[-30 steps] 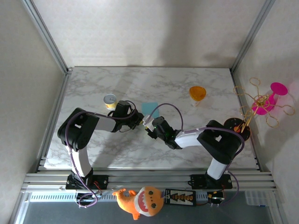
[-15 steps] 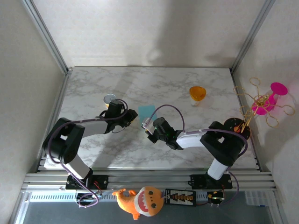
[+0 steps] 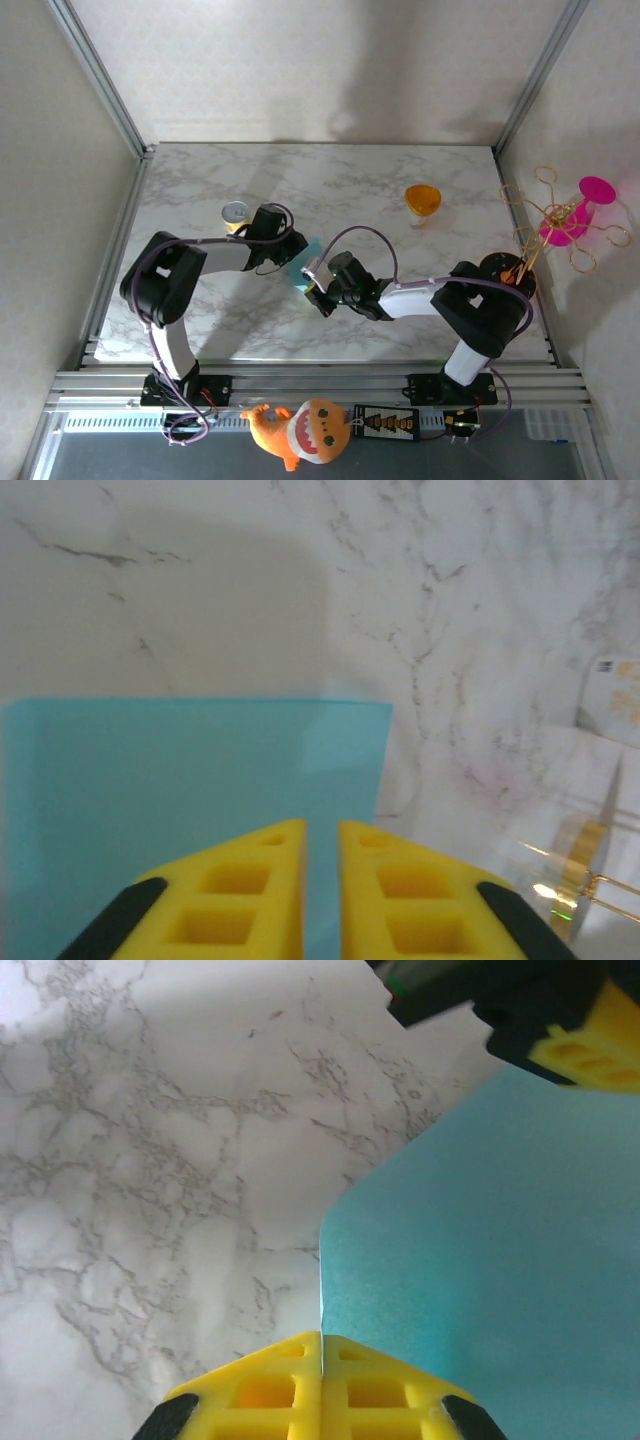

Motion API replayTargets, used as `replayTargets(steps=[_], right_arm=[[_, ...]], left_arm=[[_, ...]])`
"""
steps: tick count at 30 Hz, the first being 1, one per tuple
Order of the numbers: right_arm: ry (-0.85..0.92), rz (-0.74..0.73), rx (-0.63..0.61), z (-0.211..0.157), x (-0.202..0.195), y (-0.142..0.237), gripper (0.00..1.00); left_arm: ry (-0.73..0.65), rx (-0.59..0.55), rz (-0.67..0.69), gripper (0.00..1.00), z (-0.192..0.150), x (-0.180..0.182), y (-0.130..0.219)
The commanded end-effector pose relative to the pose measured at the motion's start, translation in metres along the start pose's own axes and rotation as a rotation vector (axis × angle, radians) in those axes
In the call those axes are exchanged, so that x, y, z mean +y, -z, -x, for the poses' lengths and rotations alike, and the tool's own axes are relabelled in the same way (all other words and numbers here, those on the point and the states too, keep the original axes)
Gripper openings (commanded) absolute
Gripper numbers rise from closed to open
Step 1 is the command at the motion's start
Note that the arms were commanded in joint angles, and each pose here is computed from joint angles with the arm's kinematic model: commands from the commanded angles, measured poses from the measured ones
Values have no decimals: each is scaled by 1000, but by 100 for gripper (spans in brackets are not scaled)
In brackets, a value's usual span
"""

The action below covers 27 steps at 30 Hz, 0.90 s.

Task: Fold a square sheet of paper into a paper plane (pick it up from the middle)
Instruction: Third fold the triangle at the center of the table.

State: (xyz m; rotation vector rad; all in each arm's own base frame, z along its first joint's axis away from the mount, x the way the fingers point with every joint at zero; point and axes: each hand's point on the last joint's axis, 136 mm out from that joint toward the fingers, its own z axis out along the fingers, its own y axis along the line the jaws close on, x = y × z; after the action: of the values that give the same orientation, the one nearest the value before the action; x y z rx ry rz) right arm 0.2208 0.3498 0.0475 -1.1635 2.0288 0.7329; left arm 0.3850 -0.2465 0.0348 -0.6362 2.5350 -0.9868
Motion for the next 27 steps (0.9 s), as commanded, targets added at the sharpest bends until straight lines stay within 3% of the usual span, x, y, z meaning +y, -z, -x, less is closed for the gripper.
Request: replayTargets(steps=[1, 12, 27], right_arm=[[-63, 45, -19, 5, 2, 8, 3], [-180, -12, 20, 0, -28, 5, 3], [-207, -121, 70, -1, -51, -2, 3]], left_arm=[[-27, 26, 74, 12, -5, 14, -9], [-69, 74, 170, 2, -18, 35, -20], [-98, 105, 154, 0, -23, 31, -23]])
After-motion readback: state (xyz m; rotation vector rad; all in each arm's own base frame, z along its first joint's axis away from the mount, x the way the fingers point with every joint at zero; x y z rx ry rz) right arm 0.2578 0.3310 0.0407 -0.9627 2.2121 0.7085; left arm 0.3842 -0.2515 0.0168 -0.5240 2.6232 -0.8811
